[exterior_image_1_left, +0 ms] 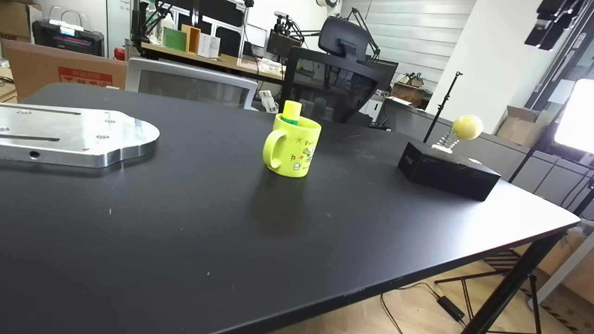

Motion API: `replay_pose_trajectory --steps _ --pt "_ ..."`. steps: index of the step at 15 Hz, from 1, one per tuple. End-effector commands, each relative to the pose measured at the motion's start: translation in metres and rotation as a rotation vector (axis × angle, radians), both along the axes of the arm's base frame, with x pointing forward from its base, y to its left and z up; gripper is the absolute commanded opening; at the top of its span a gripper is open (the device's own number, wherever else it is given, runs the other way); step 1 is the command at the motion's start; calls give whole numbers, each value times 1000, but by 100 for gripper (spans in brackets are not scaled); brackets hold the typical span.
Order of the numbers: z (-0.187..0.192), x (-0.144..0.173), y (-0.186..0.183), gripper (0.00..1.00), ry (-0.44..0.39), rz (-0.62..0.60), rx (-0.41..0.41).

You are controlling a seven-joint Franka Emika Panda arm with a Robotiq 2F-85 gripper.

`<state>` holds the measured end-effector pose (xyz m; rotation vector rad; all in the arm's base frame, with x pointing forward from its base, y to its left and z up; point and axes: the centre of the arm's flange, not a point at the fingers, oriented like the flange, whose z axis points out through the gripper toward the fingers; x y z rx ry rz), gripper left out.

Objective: Remove the glue from the mug, put the glue in the mug, remove the glue from the mug and put it on top of the black box

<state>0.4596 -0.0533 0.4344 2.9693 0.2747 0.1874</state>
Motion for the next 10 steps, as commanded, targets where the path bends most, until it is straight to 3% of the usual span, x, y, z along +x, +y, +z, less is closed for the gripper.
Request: replay_pose_trajectory --steps 1,4,8,10 --pt "-7 81 47 100 32 121 -3" --pt "-20 117 119 100 56 232 -2" --pt "-33 134 237 100 75 355 -2" --pt "-36 137 290 100 99 355 11"
